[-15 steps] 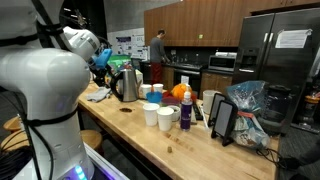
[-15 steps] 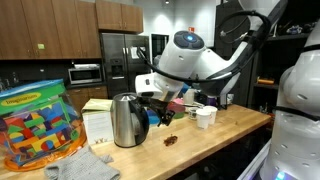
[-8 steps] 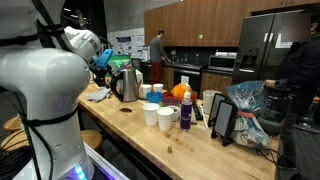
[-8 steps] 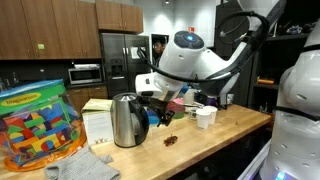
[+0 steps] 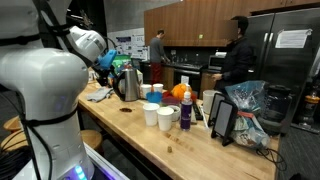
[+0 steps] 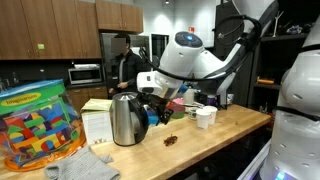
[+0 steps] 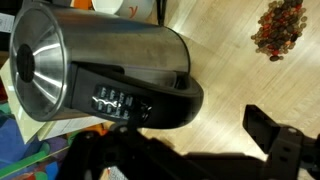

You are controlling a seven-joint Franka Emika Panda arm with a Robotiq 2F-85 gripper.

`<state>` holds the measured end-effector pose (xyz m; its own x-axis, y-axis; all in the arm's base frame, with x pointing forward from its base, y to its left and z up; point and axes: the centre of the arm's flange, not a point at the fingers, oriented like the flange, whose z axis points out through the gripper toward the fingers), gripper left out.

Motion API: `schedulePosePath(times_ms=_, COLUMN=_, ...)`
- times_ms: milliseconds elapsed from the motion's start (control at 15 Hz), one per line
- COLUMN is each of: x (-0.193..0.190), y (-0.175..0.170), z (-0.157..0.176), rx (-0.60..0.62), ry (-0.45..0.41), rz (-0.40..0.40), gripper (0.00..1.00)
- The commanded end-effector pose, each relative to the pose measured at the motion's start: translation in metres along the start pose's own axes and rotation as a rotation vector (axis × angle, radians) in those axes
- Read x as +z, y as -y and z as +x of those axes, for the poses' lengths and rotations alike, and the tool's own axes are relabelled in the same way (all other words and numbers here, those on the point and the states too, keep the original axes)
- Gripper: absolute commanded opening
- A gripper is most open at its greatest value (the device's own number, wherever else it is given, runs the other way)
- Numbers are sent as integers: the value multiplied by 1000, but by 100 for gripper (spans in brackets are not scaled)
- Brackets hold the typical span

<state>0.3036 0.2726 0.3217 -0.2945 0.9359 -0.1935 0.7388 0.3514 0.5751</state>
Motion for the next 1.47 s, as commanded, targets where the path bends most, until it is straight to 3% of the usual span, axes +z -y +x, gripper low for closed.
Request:
schedulePosePath(times_ms=0, x=20, y=1, z=-8, rx=15, ry=-19, rz=22, gripper=100)
schedulePosePath(times_ms=933, x=-33, y=-7, z=-1, rx=-2, ry=-25, rz=-30, gripper=100)
schedulePosePath(times_ms=1400, x=-52, y=-27, z=-19, rx=20, ry=27, rz=-72, gripper=100)
